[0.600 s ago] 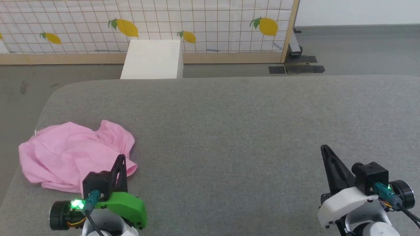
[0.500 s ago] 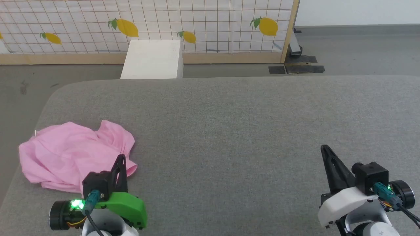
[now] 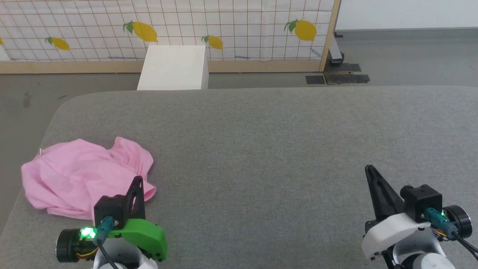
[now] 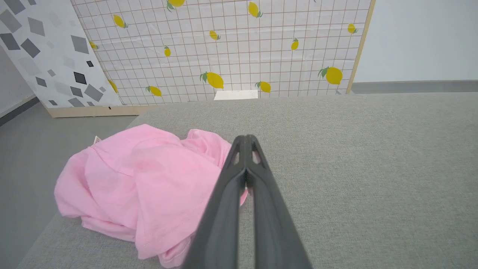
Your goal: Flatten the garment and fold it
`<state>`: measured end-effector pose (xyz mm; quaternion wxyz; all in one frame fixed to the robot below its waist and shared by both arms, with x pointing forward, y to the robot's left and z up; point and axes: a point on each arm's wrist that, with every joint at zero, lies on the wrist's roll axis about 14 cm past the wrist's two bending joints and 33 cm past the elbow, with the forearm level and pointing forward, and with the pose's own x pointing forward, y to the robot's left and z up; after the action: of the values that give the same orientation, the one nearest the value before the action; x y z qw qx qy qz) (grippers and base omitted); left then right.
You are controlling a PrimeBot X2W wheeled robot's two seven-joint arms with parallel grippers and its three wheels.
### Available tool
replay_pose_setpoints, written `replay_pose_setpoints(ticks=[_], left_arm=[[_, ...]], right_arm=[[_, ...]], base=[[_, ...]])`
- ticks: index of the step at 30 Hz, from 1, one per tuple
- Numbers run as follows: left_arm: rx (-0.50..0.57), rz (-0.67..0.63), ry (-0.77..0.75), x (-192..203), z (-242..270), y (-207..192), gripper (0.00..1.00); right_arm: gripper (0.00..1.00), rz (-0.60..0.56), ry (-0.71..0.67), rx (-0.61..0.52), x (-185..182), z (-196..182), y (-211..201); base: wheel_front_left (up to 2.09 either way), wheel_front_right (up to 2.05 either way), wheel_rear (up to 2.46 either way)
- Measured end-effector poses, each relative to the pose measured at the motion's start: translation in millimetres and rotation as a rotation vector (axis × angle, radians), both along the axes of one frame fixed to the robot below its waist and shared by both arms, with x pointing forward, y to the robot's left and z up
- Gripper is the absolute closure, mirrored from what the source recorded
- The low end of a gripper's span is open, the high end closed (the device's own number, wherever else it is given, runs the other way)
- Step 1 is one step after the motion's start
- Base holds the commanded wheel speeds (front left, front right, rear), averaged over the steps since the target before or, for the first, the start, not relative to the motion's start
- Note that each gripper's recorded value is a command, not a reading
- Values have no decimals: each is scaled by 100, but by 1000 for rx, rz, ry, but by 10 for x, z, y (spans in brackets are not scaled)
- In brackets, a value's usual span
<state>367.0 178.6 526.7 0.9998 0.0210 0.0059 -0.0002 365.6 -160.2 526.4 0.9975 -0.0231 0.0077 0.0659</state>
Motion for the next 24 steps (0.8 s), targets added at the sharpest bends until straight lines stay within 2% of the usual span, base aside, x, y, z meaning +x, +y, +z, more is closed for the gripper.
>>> replay_pose_setpoints(ticks=[4, 5, 24], left_arm=[[0, 0, 0, 0, 0, 0, 100], [0, 0, 0, 0, 0, 0, 0], [-23, -23, -14, -14, -2, -64, 0]], right_arm=[[100, 0, 0, 0, 0, 0, 0], [0, 0, 0, 0, 0, 0, 0], [0, -7, -5, 29, -3, -21, -26]], base=[[0, 0, 0], [0, 0, 0], [0, 0, 0]])
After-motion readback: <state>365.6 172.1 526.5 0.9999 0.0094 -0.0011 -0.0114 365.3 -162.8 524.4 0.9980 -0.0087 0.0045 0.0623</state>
